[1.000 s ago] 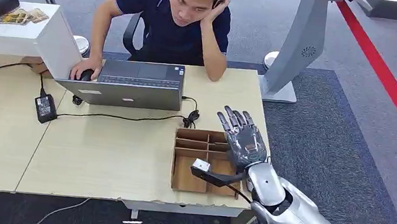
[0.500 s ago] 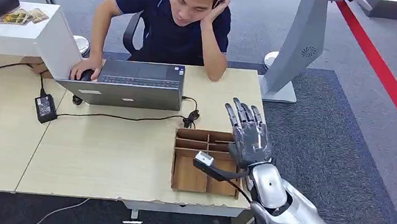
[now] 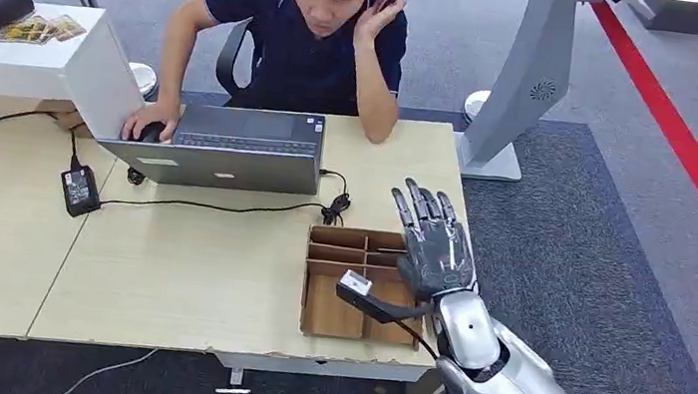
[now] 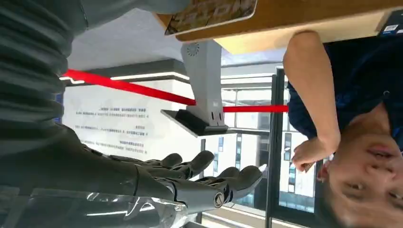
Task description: Pass the card to the sensor for recognition and then transmit it.
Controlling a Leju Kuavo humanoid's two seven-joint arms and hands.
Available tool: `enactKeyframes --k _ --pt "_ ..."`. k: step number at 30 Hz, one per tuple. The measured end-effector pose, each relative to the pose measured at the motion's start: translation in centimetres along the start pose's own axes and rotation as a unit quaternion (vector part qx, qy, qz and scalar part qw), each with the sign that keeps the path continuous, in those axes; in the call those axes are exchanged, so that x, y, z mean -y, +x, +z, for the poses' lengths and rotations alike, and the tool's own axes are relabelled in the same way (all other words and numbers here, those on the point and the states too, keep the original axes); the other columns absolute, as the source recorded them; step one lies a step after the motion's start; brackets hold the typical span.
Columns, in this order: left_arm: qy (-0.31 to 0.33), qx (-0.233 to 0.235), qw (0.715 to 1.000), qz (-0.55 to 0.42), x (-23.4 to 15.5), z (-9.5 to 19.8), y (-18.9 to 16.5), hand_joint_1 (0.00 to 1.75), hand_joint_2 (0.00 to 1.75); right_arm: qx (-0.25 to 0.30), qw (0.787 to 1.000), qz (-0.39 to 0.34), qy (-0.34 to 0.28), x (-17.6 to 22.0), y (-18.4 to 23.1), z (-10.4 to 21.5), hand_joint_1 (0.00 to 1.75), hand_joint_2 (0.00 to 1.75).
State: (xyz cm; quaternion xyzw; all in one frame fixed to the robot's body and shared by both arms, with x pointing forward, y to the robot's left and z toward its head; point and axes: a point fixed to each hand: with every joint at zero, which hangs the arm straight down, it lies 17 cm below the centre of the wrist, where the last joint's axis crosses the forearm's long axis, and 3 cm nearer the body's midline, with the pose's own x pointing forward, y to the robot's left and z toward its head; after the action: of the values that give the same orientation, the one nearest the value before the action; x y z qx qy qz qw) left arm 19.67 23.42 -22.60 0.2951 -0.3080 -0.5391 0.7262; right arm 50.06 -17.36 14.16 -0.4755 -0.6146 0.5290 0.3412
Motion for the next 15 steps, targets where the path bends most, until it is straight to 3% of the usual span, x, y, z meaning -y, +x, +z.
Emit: enactKeyframes --k 15 --pt "0.000 0.000 1.000 0.000 0.0 0.0 0.0 0.00 0.00 0.004 1.000 -0.017 0.011 -1.2 1.2 0.4 0.00 1.75"
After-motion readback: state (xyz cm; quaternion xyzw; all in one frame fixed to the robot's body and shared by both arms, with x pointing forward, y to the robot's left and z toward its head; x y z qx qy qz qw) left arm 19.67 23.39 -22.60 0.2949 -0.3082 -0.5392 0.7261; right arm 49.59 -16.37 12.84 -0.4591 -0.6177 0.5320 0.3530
